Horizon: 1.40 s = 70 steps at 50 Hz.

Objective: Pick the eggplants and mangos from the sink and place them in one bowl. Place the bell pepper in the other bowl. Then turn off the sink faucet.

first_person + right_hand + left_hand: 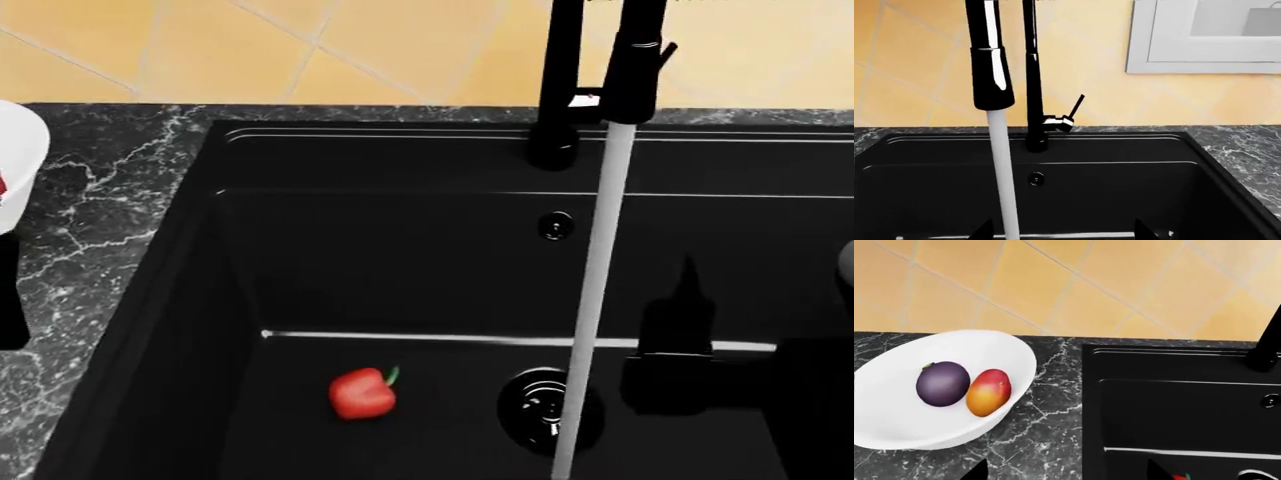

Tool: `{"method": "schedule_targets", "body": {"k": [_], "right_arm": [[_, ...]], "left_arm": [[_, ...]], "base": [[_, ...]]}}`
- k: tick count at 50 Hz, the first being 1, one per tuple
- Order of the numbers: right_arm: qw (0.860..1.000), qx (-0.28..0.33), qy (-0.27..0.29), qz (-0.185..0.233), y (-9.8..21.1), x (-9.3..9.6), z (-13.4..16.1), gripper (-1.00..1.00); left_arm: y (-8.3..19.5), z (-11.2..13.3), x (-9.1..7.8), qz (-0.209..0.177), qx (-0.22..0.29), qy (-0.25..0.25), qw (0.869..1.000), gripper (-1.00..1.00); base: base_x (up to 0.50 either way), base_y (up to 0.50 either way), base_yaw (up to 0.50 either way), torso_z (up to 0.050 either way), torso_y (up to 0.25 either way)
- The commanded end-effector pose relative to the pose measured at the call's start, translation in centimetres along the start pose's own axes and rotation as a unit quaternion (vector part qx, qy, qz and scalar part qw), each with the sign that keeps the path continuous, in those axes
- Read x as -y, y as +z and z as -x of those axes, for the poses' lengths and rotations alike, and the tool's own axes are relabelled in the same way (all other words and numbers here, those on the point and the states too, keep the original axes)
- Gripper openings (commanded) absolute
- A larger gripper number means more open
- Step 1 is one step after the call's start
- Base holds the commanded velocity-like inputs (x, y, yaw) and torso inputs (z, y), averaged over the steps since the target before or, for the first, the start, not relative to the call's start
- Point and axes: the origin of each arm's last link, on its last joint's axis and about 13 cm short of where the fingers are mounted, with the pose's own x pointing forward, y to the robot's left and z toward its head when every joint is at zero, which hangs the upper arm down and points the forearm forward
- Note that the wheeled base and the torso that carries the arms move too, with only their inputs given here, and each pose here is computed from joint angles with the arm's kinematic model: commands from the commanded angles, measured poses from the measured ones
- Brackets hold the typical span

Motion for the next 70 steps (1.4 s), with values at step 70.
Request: {"method": "schedule_targets", "body": {"k": [70], "right_arm": [[1.000, -0.001, 0.007, 0.000, -1.1, -0.3, 0.7, 1.00]], "left_arm": [[0.2, -4.8, 3.3, -0.069, -0.108, -0.063, 0.990, 1.00]], "base": [[0.12, -0.22, 0.00, 0.000, 0.000]]}}
